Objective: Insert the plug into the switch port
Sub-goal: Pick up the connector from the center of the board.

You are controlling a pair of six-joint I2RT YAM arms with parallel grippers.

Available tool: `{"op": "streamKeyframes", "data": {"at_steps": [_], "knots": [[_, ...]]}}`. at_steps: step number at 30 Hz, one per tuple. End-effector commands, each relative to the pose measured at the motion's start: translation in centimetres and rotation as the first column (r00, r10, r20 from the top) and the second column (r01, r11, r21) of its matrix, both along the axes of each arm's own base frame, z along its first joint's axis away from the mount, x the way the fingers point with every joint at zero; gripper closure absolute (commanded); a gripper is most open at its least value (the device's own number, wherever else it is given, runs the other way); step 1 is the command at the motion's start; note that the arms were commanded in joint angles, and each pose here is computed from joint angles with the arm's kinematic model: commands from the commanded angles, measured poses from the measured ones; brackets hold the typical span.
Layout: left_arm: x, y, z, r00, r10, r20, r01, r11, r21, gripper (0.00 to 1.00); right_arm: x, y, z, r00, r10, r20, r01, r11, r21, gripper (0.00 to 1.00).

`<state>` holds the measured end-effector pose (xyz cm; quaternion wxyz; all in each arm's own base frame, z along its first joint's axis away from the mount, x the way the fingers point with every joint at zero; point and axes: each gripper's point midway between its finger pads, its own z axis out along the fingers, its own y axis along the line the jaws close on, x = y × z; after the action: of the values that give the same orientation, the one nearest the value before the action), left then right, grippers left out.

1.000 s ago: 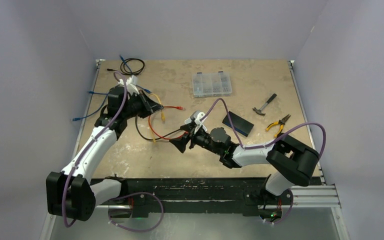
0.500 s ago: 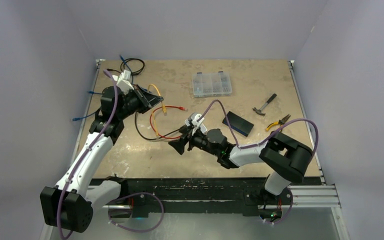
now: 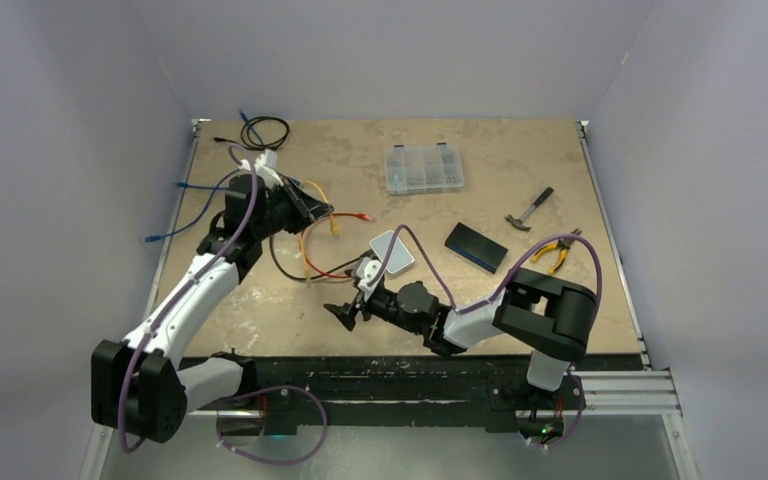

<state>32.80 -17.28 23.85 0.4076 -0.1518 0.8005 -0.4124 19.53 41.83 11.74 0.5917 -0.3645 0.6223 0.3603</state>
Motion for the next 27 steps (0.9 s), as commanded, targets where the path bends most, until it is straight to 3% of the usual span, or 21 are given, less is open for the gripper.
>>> {"op": "streamKeyframes", "data": {"at_steps": [1, 8, 13, 21, 27], "knots": [[0.6, -0.9, -5.6, 0.995, -0.014, -0.097, 0.019, 0.999, 0.046, 0.99, 1.3, -0.7, 2.1, 0.994, -0.071, 0.081, 0.067, 0.996, 0.053, 0.12], [2.9, -5.1, -8.9, 0.985, -0.101, -0.143, 0.106, 0.994, 0.024, 0.87, 1.4, -0.9, 1.5, 0.993, -0.074, 0.093, 0.072, 0.997, 0.022, 0.12], [3.6, -5.7, -10.0, 0.978, -0.124, -0.17, 0.131, 0.991, 0.032, 0.76, 1.4, -0.6, 0.7, 0.991, -0.049, 0.122, 0.053, 0.998, -0.03, 0.12], [2.6, -3.4, -6.3, 0.992, -0.083, -0.098, 0.097, 0.984, 0.146, 0.67, 1.1, 1.1, -0.3, 0.991, 0.018, 0.132, -0.006, 0.996, -0.091, 0.13], [1.0, 1.8, -2.6, 1.0, 0.007, -0.018, -0.001, 0.949, 0.316, 0.57, 1.5, 2.6, -1.1, 0.991, 0.04, 0.13, -0.023, 0.991, -0.134, 0.15]]}}
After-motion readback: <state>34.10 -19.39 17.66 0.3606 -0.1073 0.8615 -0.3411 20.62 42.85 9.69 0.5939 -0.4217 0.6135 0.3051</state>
